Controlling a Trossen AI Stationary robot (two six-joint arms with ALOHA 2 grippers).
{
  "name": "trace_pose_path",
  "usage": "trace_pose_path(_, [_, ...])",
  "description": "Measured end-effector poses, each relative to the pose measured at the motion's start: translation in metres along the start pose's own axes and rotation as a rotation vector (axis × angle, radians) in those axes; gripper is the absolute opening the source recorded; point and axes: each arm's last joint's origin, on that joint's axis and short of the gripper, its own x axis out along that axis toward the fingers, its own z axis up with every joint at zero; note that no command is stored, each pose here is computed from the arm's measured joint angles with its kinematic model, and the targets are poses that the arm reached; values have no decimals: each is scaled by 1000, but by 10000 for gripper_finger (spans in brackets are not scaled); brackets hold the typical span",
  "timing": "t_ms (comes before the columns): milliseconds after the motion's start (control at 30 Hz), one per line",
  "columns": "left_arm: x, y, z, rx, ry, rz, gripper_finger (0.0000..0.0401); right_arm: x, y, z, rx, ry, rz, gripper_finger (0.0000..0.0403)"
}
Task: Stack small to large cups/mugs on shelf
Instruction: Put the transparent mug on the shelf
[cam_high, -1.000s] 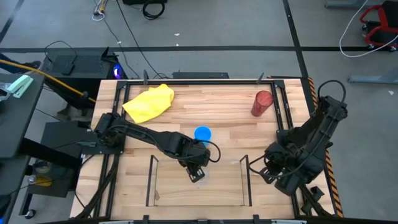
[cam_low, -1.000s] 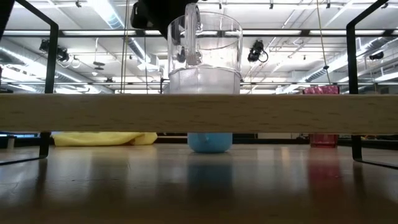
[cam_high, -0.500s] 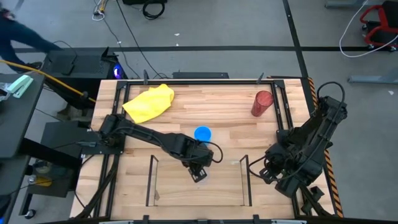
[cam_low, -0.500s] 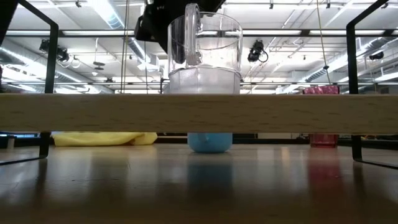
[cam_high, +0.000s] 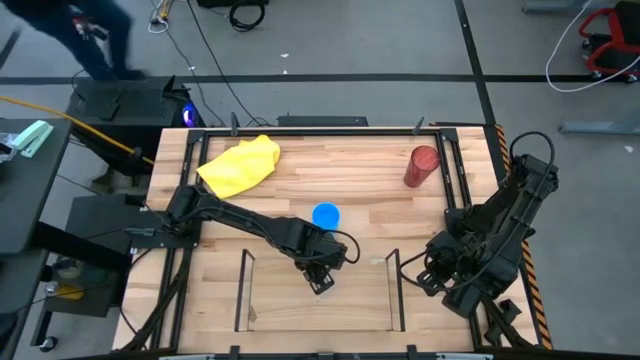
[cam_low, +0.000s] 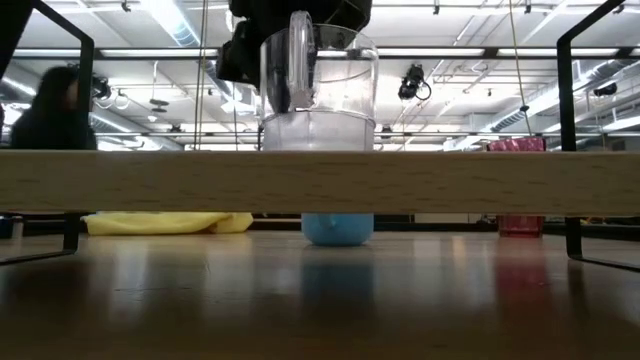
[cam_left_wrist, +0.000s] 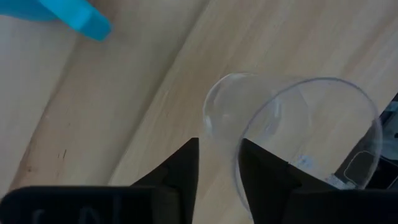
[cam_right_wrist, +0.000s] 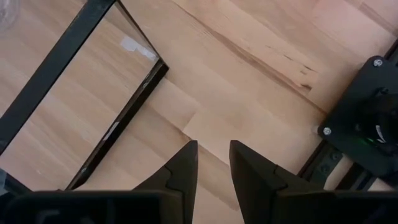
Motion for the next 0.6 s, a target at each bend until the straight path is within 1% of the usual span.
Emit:
trace_pose_path(133, [0, 0, 0, -25, 0, 1, 83, 0, 0, 0, -2, 0, -1, 98])
trace_pose_path(300, [0, 0, -3, -38, 17, 9, 17, 0, 0, 0, -6, 0, 1, 98])
trace_pose_path(333, [0, -1, -4, -43, 24, 10, 11, 0, 0, 0, -7, 0, 0, 97])
trace_pose_path(433, [-2, 0, -7, -45, 56, 10, 14, 0, 0, 0, -9, 0, -1, 96])
trace_pose_path(600, [-25, 0, -13, -39, 81, 52, 8, 0, 0, 0, -8, 0, -1, 95])
